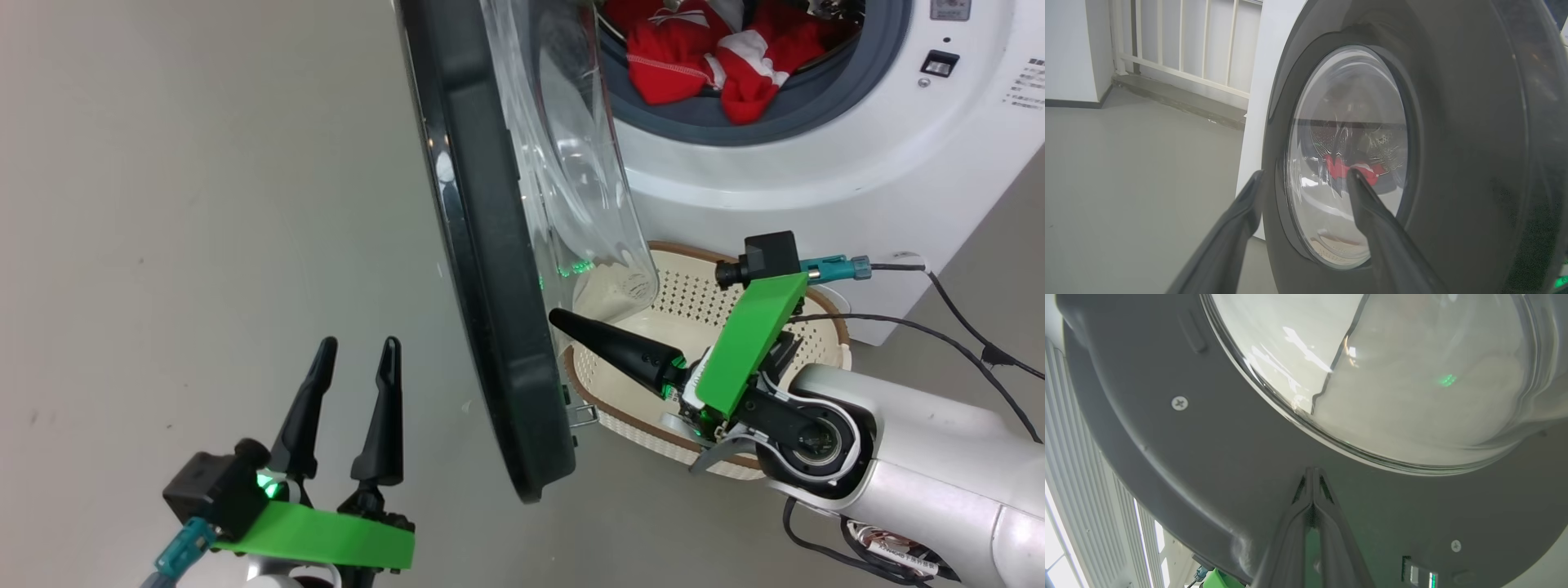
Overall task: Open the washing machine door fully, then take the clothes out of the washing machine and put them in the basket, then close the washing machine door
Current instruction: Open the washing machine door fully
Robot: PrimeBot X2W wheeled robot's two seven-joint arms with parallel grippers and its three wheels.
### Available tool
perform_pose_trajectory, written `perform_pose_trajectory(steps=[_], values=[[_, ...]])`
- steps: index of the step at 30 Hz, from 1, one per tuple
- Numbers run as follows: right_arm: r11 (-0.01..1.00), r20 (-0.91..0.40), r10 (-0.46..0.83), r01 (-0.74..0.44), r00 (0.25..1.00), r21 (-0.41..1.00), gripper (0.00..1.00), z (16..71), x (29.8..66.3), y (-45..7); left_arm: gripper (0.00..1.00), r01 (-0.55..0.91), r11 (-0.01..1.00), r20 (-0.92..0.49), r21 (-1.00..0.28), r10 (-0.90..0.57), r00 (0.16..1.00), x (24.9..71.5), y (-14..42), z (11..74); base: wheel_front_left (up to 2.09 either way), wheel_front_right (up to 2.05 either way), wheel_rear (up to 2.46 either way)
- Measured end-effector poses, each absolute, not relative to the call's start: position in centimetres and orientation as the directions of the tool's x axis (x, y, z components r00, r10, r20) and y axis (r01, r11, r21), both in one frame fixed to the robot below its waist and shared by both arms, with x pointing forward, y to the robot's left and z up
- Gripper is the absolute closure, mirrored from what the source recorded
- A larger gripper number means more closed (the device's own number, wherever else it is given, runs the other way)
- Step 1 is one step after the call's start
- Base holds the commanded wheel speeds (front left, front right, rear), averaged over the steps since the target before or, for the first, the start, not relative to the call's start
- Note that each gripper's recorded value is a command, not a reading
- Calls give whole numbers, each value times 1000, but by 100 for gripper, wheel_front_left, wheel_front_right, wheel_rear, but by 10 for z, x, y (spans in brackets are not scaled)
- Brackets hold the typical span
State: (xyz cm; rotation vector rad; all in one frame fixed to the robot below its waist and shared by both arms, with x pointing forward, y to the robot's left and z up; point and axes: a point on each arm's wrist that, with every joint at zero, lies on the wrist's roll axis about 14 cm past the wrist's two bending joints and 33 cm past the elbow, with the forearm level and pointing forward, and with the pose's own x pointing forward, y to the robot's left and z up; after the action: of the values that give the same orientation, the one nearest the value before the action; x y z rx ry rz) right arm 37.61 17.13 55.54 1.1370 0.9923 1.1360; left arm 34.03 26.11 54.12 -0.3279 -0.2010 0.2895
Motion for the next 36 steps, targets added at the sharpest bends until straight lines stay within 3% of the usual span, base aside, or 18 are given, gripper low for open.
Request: perform_pose_trajectory(steps=[1,3,4,5,13,20,25,28,36], values=[[49,-22,985,-156,173,986,66,556,377,170,0,-244,906,146,-345,309,940,341,260,541,0,0,0],[49,-19,983,-158,184,986,51,557,378,169,0,-240,907,145,-346,304,941,342,259,540,0,0,0],[49,-17,981,-159,194,986,32,557,379,167,0,-237,908,146,-347,302,942,343,258,540,0,0,0],[51,-16,979,-165,206,985,0,557,381,166,0,-234,908,146,-347,299,943,344,257,540,0,0,0],[209,-82,945,-391,316,896,0,525,402,142,0,-218,911,151,-351,285,947,346,253,541,0,0,0],[257,-60,932,-535,357,805,0,524,401,138,0,-210,914,163,-348,280,946,344,252,545,0,0,0],[314,-82,918,-588,387,745,0,511,402,127,0,-215,916,172,-340,285,943,340,253,547,0,0,0],[383,-67,882,-625,467,680,0,510,421,113,0,-219,913,165,-345,289,943,335,253,545,0,0,0],[507,-38,810,-667,585,546,0,502,433,93,0,-226,912,162,-343,294,942,327,253,542,0,0,0]])
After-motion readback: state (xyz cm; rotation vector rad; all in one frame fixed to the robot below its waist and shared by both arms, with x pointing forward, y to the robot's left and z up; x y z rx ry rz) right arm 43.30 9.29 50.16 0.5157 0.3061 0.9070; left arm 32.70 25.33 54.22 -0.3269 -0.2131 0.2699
